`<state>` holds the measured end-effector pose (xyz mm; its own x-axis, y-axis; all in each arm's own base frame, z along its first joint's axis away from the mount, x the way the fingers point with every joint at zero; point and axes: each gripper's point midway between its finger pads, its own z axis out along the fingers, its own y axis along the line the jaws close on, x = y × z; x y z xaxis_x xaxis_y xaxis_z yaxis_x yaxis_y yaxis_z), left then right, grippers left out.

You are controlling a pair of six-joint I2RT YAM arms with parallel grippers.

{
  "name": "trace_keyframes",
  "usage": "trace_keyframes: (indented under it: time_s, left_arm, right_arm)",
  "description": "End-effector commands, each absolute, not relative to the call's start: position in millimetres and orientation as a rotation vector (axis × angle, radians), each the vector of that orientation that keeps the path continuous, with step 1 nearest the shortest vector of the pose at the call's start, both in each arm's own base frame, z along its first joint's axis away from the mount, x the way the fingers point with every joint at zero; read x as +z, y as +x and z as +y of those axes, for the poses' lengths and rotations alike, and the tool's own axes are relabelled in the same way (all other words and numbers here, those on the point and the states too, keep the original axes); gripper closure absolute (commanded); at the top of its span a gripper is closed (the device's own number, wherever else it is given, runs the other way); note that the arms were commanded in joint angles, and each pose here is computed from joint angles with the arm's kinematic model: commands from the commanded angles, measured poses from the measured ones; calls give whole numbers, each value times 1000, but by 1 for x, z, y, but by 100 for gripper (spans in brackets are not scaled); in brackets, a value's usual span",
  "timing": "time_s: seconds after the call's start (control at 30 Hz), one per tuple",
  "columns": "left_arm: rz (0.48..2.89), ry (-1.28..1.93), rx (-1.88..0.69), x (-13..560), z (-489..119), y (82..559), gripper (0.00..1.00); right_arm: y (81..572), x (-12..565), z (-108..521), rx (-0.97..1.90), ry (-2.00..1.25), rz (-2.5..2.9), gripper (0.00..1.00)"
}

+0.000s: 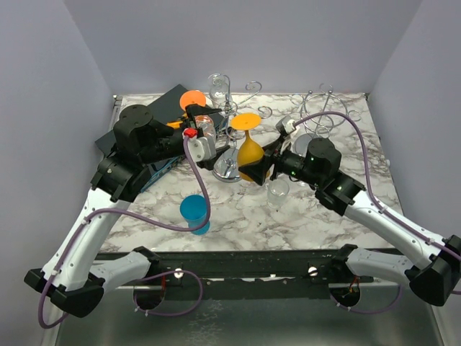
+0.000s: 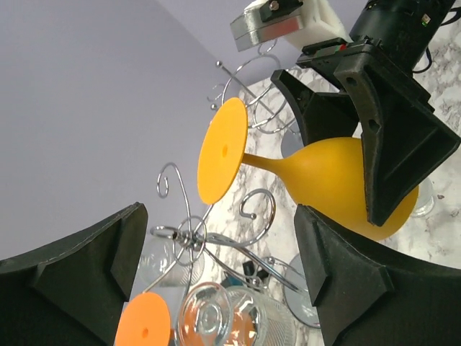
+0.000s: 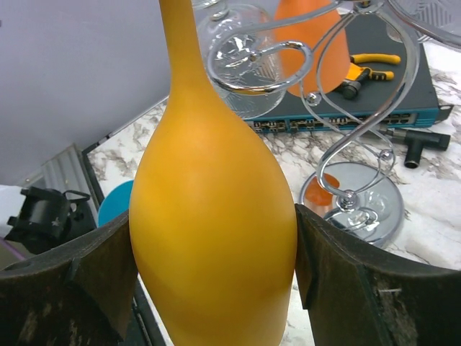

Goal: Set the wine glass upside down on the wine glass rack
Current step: Turn the wine glass upside down at the wine rack.

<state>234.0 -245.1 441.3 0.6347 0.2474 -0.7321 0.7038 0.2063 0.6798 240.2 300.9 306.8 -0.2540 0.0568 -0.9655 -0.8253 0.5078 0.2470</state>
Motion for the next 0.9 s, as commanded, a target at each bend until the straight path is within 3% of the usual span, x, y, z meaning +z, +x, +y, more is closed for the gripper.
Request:
trace_keyframes:
  time_s: [0.0,0.43,0.87]
  left_arm:
    - [1057,1276,-366,432,-225,234,9]
    - [1235,1172,-339,432,-196,223,1]
    - [1457,1082,-319,424,-178,228,1]
  right_arm:
    - [259,303,297,870,-640,1608,27]
    - [278,286,288,825,-617,1662,27]
    - [290,267,280,804,-599,1704,27]
